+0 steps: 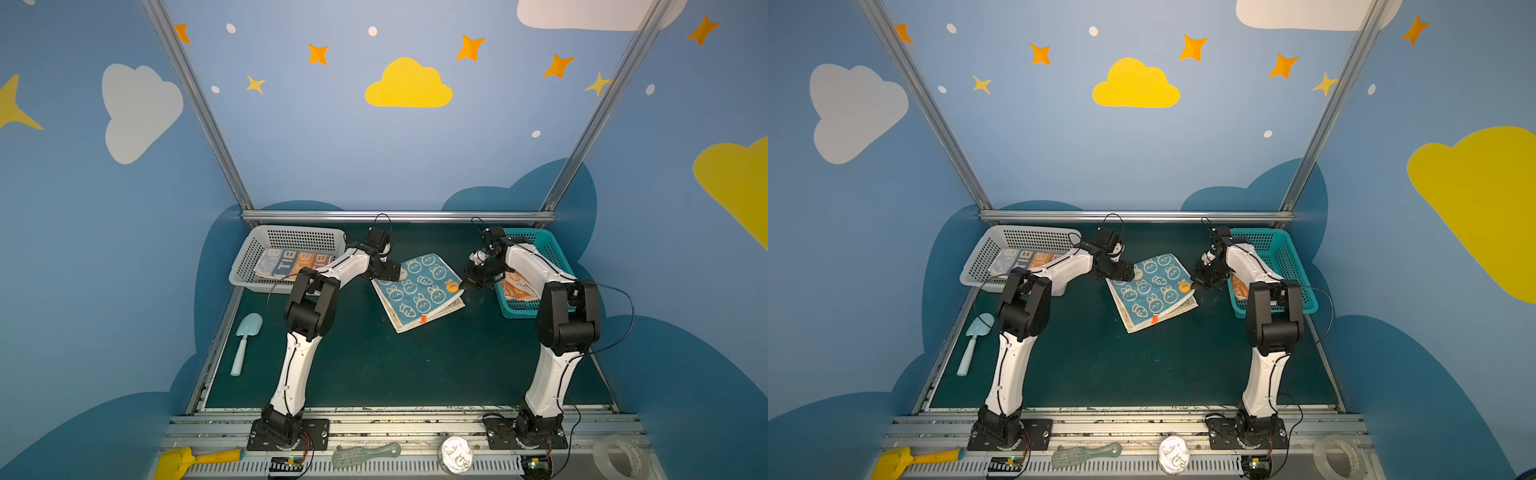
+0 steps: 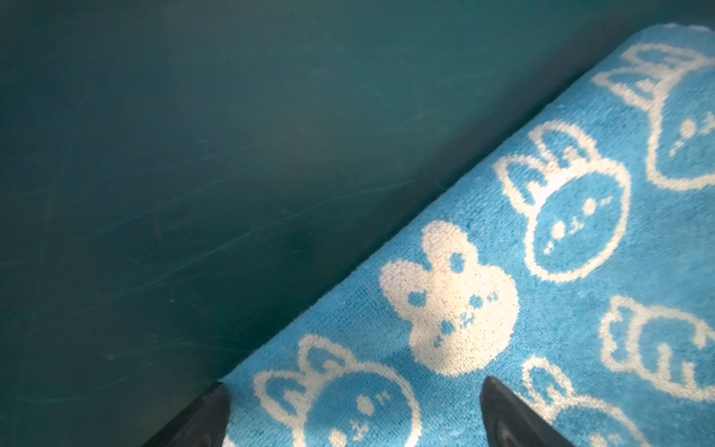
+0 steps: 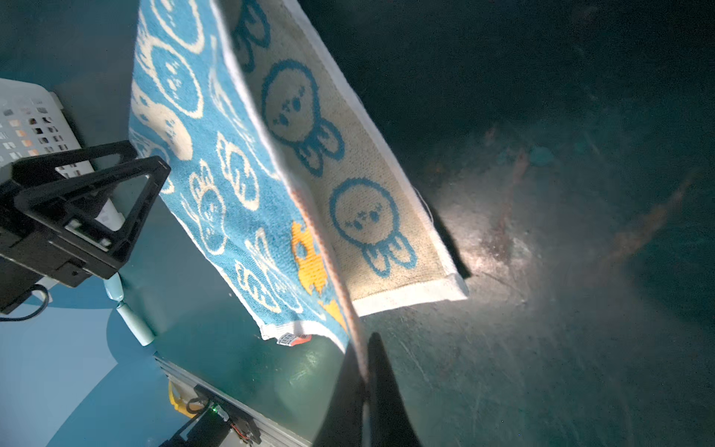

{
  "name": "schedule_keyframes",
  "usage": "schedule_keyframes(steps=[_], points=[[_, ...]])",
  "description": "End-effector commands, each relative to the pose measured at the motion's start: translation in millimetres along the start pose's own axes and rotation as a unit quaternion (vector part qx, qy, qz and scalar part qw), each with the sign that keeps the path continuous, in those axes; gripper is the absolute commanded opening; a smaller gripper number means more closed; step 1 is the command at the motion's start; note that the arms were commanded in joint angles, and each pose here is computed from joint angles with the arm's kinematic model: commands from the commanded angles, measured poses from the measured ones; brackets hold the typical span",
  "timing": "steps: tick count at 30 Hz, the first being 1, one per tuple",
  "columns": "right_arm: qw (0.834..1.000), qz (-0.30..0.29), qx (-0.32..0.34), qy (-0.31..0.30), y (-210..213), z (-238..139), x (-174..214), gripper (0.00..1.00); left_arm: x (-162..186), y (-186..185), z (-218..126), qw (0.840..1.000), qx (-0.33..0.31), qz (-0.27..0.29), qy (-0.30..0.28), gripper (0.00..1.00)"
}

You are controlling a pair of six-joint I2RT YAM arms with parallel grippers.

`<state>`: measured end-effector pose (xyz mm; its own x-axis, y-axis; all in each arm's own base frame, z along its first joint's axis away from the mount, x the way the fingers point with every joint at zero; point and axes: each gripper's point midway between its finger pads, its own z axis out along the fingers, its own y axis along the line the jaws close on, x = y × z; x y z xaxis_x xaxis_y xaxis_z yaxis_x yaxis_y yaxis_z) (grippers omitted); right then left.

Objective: Fold and stack the towels

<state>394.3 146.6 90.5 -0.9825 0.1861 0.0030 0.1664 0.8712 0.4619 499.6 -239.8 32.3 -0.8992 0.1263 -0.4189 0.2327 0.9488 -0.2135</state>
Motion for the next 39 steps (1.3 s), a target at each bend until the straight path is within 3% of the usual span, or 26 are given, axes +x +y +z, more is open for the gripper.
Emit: schedule_keyframes(steps=[1, 13, 20, 23, 27, 34, 39], points=[[1.000, 0.000, -0.005, 0.021, 1, 10, 7, 0.02, 29, 12, 14, 0.999, -0.009, -0.006, 0.048, 1.00], [0.999, 0.012, 0.010, 0.038, -13, 30, 14, 0.05, 16, 11, 4, 0.999, -0.013, 0.012, 0.035, 1.00], [0.999, 0.018, 0.007, 0.050, -15, 44, 23, 0.04, -15, -7, -52, 0.999, -0.004, 0.035, -0.022, 1.00], [0.998, 0.019, 0.007, 0.056, -14, 51, 28, 0.03, -14, -17, -78, 0.998, -0.007, 0.039, -0.038, 1.00], [0.998, 0.022, 0.006, 0.065, -13, 61, 35, 0.01, 15, -34, -92, 0.999, 0.011, 0.040, -0.026, 1.00], [0.997, 0.023, 0.004, 0.079, -13, 75, 47, 0.00, 89, -62, -78, 0.997, 0.065, 0.013, 0.045, 0.99], [0.997, 0.020, 0.003, 0.079, -10, 76, 51, 0.00, 120, -60, -71, 0.994, 0.068, -0.006, 0.084, 0.89]])
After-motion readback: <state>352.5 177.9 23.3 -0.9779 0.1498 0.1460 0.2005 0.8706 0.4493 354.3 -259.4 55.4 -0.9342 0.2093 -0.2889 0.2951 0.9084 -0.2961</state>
